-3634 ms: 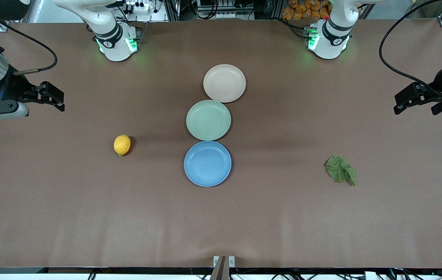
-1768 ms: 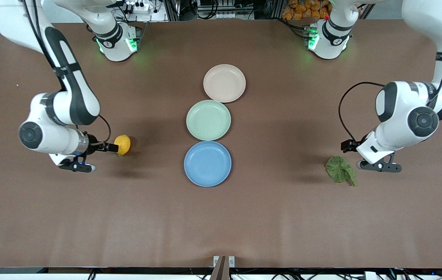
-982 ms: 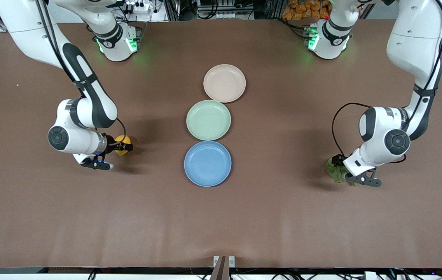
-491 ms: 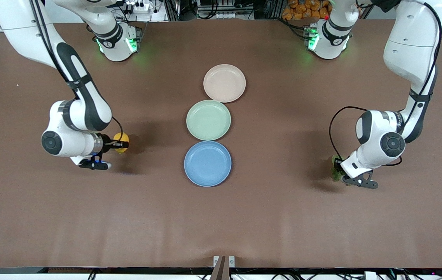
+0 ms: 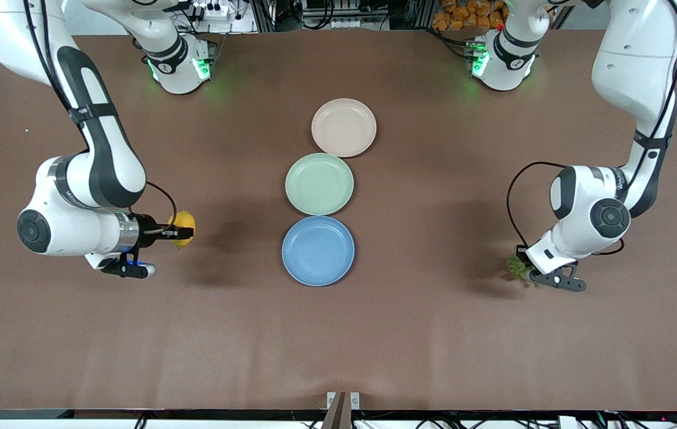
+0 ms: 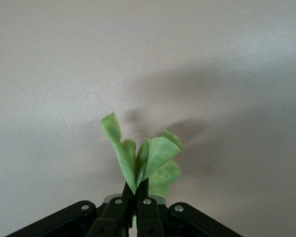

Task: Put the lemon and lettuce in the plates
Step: 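Grasp the lemon with the right gripper while the left gripper grasps the lettuce, then carry the lemon to the blue plate while the left gripper carries lettuce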

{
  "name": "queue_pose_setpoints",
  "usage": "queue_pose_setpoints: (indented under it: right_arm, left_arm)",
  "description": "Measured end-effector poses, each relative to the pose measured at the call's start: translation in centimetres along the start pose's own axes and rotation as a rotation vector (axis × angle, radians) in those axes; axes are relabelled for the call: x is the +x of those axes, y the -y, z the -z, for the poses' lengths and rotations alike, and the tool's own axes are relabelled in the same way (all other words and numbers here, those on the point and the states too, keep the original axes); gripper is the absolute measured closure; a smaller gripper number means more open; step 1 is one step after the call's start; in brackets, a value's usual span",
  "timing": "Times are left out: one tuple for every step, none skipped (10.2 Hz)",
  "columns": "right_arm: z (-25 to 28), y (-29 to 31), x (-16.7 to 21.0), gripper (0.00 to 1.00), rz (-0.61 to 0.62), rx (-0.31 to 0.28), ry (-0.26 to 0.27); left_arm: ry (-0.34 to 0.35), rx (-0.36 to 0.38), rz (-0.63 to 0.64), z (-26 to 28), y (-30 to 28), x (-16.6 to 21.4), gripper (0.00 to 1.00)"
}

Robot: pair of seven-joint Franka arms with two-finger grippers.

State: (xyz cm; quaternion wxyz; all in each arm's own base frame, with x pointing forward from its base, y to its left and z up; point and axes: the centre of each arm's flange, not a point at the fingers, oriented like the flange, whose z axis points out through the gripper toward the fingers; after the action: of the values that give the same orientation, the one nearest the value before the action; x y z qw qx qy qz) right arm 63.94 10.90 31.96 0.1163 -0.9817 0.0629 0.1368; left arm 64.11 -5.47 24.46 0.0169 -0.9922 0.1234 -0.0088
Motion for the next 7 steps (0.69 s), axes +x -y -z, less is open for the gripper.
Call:
queue_pose_setpoints:
  right_arm:
    - [0.0, 1.5, 0.0, 0.36, 0.003, -0.002, -0.006]
    - [-0.3, 3.2, 0.1, 0.36, 0.010, -0.004, -0.012]
    - [-0.7, 4.9, 0.5, 0.36, 0.027, -0.003, -0.024]
    - [-1.3, 6.9, 1.0, 0.36, 0.043, 0.006, -0.050]
    - [-1.9, 8.8, 1.5, 0.36, 0.044, 0.021, -0.082]
    - [-2.8, 10.9, 2.0, 0.36, 0.034, 0.040, -0.113]
    - [-4.1, 13.2, 2.2, 0.36, 0.006, 0.067, -0.147]
  left_arm:
    - [0.007, -0.001, 0.020, 3.1, -1.3, 0.0, 0.96]
    - [0.023, -0.001, 0.058, 6.6, -3.6, -0.2, 0.96]
    - [0.042, -0.003, 0.099, 9.8, -6.6, -0.7, 0.96]
    - [0.066, -0.005, 0.146, 12.3, -10.1, -1.5, 0.96]
    - [0.086, -0.006, 0.191, 13.8, -13.4, -2.3, 0.96]
    - [0.097, -0.016, 0.237, 14.9, -16.4, -3.0, 0.96]
    - [0.111, -0.042, 0.284, 15.8, -19.0, -3.7, 0.96]
